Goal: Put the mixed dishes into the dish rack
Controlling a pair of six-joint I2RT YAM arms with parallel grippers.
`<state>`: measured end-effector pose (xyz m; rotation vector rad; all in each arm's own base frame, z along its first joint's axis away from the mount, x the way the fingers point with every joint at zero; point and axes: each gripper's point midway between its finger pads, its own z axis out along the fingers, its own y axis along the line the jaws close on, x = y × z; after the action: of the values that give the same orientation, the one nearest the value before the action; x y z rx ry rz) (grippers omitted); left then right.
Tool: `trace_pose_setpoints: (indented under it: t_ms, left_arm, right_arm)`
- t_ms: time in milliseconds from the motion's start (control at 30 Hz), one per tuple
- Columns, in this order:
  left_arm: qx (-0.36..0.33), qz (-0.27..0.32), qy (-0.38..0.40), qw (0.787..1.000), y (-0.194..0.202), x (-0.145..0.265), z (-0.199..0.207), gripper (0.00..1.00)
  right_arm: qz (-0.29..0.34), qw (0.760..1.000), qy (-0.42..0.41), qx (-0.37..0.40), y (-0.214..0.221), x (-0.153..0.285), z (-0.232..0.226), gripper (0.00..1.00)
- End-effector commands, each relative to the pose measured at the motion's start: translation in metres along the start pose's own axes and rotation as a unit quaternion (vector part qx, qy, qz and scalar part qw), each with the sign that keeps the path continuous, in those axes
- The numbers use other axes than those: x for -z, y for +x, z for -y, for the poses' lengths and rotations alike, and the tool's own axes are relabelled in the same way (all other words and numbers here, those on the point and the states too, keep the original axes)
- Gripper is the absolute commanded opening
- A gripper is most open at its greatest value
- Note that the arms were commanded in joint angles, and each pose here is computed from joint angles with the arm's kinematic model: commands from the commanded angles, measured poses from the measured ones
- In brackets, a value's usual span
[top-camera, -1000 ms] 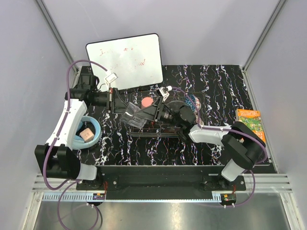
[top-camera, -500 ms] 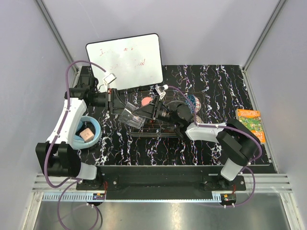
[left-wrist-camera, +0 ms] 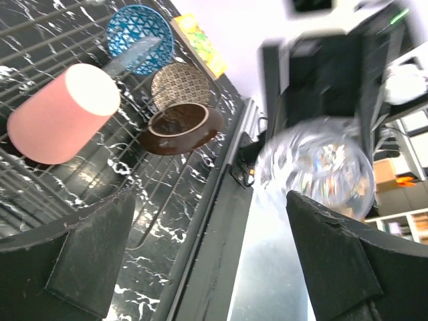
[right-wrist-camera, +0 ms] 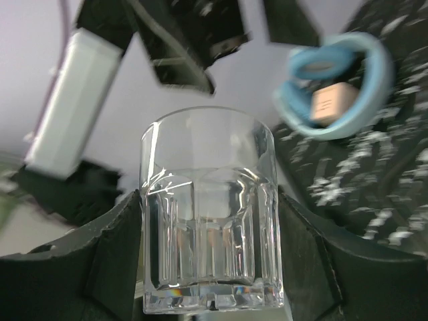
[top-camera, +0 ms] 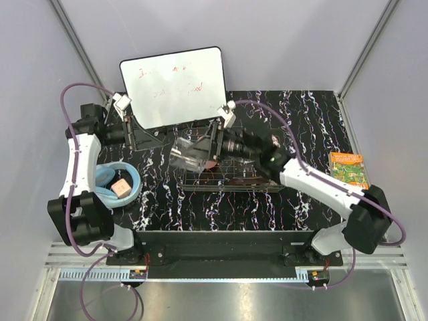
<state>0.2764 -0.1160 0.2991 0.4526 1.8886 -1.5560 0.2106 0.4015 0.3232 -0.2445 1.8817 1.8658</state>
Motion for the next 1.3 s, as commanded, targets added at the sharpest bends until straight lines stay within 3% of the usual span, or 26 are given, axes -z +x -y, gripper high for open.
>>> trace_pose_setpoints:
  t_ms: [0,67,200,400,600,1267]
  left_arm:
    - [-0.09,0.0,-0.03,0.996,-0.005,0.005,0.018,0.99]
    - [-0.094,-0.014,-0.087,0.992,-0.001,0.01,0.004,0.99]
    - [-0.087,-0.024,-0.181,0.979,0.004,0.02,-0.016,0.99]
    - [-0.108,-0.021,-0.327,0.939,0.006,0.047,-0.04,0.99]
    - [-0.107,-0.021,-0.367,0.924,0.011,0.055,-0.051,0.99]
    - [-0.129,-0.024,-0.354,0.926,0.018,0.052,-0.046,0.99]
  right_arm:
    - [-0.052,0.954,0.276,0.109,-0.016,0.039,0.055,0.0]
    - [-0.081,0.93,0.339,0.113,-0.013,0.054,0.072,0.0]
    - [-0.074,0.904,0.4,0.127,-0.028,0.057,0.091,0.0]
    - [-0.095,0.865,0.475,0.132,-0.034,0.056,0.112,0.0]
    - [-0.112,0.824,0.534,0.152,-0.036,0.045,0.138,0.0]
    - [-0.209,0.774,0.571,0.175,0.0,0.021,0.218,0.0]
